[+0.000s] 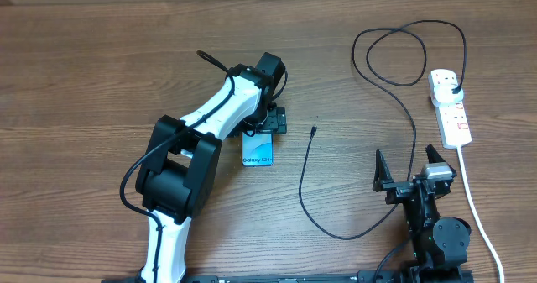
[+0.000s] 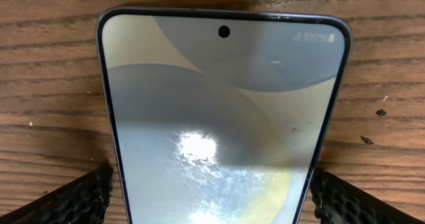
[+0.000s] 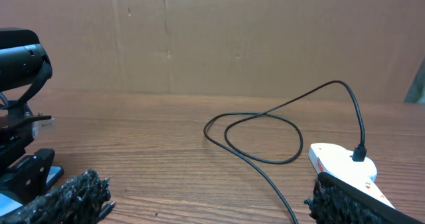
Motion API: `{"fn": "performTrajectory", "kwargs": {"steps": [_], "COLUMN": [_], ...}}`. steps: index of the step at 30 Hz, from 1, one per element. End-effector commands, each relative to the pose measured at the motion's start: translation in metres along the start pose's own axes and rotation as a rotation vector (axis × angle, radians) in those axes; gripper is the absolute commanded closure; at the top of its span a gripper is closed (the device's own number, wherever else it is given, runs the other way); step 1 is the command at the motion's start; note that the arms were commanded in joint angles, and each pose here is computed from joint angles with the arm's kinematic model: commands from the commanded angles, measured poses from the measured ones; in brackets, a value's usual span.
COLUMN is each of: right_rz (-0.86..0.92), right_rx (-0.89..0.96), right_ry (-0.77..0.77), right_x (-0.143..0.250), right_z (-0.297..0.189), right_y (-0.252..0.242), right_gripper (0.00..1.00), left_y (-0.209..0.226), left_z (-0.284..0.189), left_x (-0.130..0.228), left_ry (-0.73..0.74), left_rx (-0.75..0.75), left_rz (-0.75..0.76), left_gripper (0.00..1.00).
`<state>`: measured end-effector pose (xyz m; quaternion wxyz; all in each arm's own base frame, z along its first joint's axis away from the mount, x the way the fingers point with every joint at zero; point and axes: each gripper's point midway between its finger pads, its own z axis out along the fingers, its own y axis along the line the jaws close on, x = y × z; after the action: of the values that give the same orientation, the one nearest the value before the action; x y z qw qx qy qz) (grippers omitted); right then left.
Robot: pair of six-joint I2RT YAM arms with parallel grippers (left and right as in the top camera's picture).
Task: Plug charger to phone and switch on socket
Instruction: 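Close the left gripper on the phone's top end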
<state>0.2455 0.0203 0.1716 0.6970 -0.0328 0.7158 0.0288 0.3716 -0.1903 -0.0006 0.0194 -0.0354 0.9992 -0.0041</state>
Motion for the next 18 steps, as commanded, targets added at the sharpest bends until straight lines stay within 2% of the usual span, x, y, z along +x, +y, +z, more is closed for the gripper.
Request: {"fn": "performTrajectory", "kwargs": {"steps": [1, 18], "right_rz": [-0.001, -0.001], "right_rx": [0.008, 0.008], "right_ry": [-0.002, -0.002], "right_x": [0.0022, 0.0022], "right_z": [0.0003, 0.0003], "right_y": [-0.0019, -0.0019], "right_gripper": [0.0, 0.0], "left_y": [0.0043, 0.004], "left_z": [0.0181, 0.0188], "left_x": [0.0134, 0.0207], "left_ry": [0.053, 0.084], "left_rx": [-0.013, -0.007], "left_rz": [-0.028, -0.031], "left_gripper": [0.0, 0.0]}}
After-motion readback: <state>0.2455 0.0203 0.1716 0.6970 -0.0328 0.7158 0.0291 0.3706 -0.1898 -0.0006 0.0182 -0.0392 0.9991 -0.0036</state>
